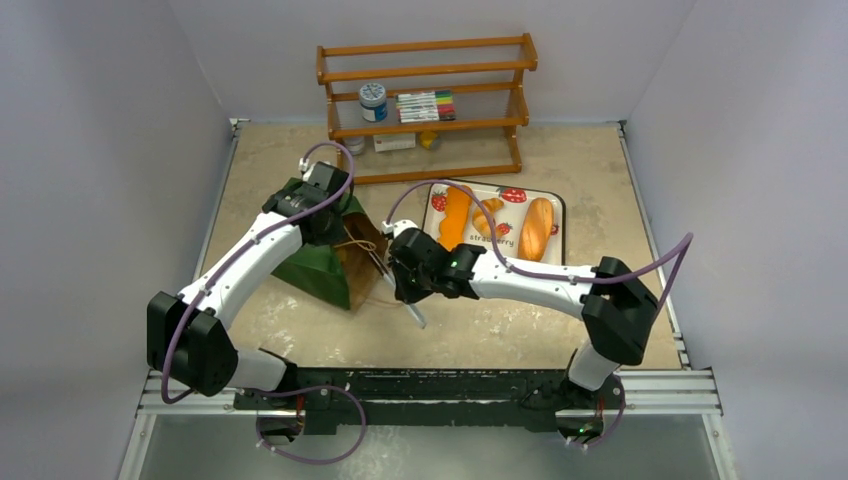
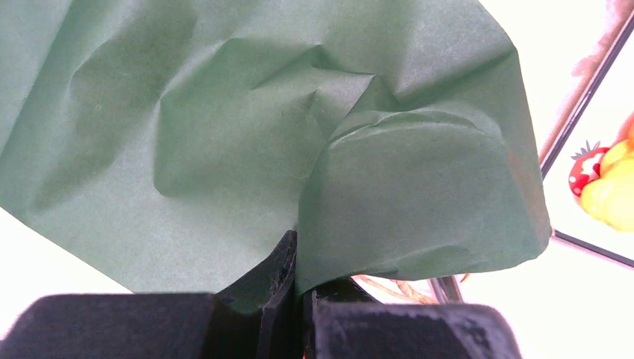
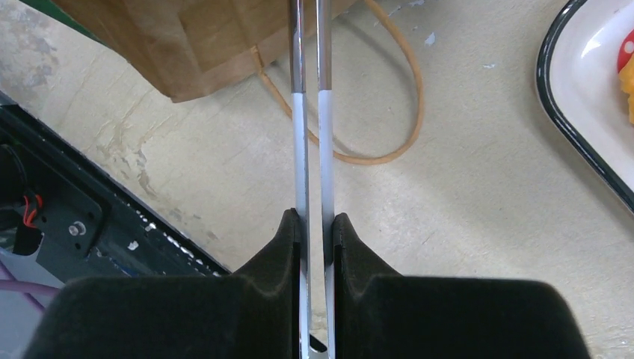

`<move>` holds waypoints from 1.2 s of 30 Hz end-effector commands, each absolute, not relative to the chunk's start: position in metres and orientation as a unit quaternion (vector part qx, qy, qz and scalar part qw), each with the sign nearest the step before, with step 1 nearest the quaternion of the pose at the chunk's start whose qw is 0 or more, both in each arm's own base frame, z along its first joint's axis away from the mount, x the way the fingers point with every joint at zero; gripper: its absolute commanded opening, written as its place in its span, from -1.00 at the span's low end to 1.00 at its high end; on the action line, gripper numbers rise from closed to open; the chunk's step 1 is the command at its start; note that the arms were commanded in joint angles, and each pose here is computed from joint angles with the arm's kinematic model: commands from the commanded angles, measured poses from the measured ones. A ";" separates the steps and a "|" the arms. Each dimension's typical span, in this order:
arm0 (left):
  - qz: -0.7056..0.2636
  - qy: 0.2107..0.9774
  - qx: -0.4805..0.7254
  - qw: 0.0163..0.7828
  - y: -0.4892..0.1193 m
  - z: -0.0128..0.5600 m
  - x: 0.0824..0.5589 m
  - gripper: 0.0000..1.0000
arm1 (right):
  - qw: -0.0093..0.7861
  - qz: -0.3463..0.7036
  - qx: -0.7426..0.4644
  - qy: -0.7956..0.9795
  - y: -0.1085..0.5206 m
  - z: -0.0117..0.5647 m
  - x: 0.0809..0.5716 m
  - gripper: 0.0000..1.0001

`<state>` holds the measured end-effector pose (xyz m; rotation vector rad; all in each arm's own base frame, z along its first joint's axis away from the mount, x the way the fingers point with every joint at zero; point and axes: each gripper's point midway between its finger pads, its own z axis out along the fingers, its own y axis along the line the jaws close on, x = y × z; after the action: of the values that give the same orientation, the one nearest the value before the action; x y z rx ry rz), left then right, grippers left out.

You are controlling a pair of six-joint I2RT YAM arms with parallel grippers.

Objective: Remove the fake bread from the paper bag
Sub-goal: Pick up the clamp from the paper bag.

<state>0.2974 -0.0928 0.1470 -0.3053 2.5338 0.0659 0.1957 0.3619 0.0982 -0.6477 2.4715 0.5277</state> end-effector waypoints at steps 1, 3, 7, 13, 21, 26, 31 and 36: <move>-0.021 0.942 -0.116 0.314 -0.108 0.163 0.307 -1.00 | 0.265 0.227 -0.245 0.905 0.380 0.113 0.193 -1.00; -0.023 0.942 -0.111 0.315 -0.108 0.166 0.307 -1.00 | 0.256 0.242 -0.249 0.902 0.386 0.113 0.190 -1.00; -0.017 0.944 -0.101 0.313 -0.107 0.167 0.306 -1.00 | 0.237 0.262 -0.243 0.903 0.386 0.112 0.179 -1.00; -0.007 0.946 -0.095 0.311 -0.103 0.165 0.306 -1.00 | 0.183 0.332 -0.228 0.897 0.379 0.114 0.144 -0.86; -0.004 0.946 -0.083 0.312 -0.102 0.168 0.306 -1.00 | 0.133 0.392 -0.215 0.885 0.375 0.108 0.128 -0.56; -0.006 0.947 -0.076 0.312 -0.102 0.170 0.304 -1.00 | 0.108 0.426 -0.192 0.877 0.366 0.108 0.133 -0.42; -0.016 0.947 -0.073 0.313 -0.106 0.172 0.304 -1.00 | 0.080 0.461 -0.177 0.866 0.360 0.105 0.137 -0.39; -0.024 0.947 -0.072 0.313 -0.108 0.172 0.304 -1.00 | 0.054 0.490 -0.173 0.853 0.358 0.109 0.141 -0.32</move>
<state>0.2964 -0.1001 0.1486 -0.2110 2.5594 0.0178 0.1433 0.3441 0.0787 -0.4599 2.6936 1.2539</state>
